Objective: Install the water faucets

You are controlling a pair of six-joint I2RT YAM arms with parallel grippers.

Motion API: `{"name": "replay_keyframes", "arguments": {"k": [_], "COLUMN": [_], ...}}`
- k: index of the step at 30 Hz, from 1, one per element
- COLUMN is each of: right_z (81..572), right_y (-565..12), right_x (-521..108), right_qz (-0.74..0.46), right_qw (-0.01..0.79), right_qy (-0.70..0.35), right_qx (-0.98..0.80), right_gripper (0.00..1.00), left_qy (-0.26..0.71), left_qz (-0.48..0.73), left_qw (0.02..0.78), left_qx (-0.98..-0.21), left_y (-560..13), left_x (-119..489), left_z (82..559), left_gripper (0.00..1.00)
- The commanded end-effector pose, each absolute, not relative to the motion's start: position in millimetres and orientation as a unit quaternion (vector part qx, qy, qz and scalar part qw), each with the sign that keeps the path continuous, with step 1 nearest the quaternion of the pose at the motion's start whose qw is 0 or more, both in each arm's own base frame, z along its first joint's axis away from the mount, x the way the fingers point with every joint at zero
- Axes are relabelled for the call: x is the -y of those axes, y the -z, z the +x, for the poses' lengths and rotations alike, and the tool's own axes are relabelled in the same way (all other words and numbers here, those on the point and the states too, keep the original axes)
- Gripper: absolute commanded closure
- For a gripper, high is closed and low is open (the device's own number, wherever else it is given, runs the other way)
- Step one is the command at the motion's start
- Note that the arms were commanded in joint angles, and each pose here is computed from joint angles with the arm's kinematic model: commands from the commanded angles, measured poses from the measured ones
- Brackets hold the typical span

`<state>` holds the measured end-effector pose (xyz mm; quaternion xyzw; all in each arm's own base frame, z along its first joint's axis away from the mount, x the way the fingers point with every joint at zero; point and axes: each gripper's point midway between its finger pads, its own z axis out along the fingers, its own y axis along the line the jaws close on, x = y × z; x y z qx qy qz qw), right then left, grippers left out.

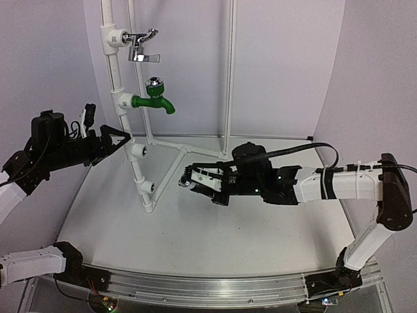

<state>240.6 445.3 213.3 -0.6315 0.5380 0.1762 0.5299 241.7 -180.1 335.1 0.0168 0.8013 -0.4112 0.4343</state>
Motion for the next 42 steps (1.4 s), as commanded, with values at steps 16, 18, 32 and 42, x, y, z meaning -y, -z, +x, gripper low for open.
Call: {"name": "replay_keyframes", "arguments": {"k": [16,18,32,42], "right_z": [253,251,237,243], "right_y": [-302,-309,-333,-323], "right_x": [-464,-465,-481,-495], "right_qz": [-0.727,-0.731,-0.715,-0.719], "right_qw": [0.612,0.618,0.680,0.684], "right_qy": [-0.015,-0.007,0.016,0.062], "right_qx": [-0.311,-0.289,-0.162,-0.108], "right_gripper": [1.00,1.00,1.00,1.00], "left_qy": [0.355,0.353,0.354,0.329], "left_qz": [0.093,0.078,0.090,0.121], "left_qw": [0.523,0.524,0.509,0.530], "left_qx": [-0.769,-0.771,-0.779,-0.772], "left_y": [-370,-369,-355,-360], "left_x": [191,188,192,191], "left_z": [285,287,285,288], "left_gripper": [0.17,0.22,0.34,0.37]}}
